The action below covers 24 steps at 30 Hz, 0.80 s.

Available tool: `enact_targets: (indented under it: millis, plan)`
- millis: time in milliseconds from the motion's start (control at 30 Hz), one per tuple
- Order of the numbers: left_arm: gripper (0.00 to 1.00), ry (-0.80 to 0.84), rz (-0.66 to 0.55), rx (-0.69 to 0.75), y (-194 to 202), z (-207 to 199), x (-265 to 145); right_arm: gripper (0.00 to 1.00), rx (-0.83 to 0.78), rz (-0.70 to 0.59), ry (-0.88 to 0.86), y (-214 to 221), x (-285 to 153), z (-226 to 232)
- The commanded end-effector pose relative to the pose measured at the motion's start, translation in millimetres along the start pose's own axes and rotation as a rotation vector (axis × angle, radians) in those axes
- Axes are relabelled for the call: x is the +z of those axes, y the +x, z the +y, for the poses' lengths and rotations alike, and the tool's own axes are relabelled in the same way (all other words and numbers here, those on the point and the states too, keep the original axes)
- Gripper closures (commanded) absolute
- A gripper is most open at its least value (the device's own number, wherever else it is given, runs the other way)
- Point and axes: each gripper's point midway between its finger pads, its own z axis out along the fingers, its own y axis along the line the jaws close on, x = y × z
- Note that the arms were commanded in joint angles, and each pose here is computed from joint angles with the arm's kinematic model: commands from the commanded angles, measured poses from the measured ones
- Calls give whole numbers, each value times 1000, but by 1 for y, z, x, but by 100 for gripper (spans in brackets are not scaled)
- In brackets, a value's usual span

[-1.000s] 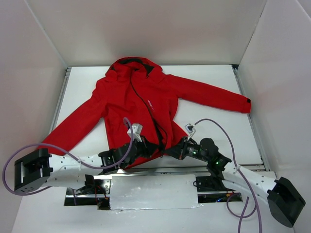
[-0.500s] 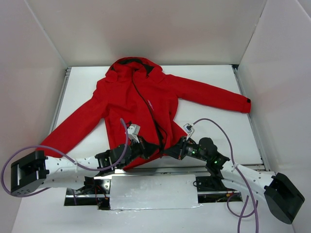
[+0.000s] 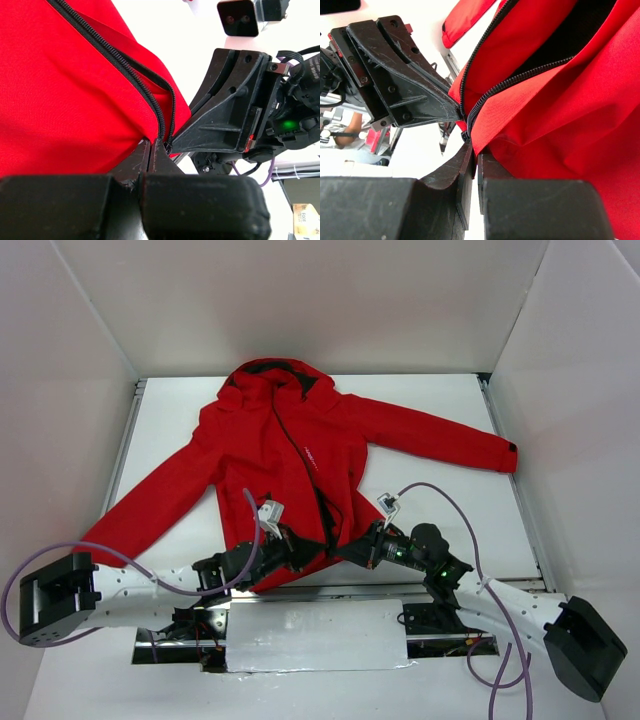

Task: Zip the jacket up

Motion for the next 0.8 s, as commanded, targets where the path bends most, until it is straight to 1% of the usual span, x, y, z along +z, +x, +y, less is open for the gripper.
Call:
enact_targets:
  millis: [0,767]
  plan:
    - [100,125,-70,-19,-21,-30,-3,100,-44,-46,-88,-14,0,22]
    - [100,136,-69,-24,-20,-31,-3,100,-25,-43,-114,-15,1,28]
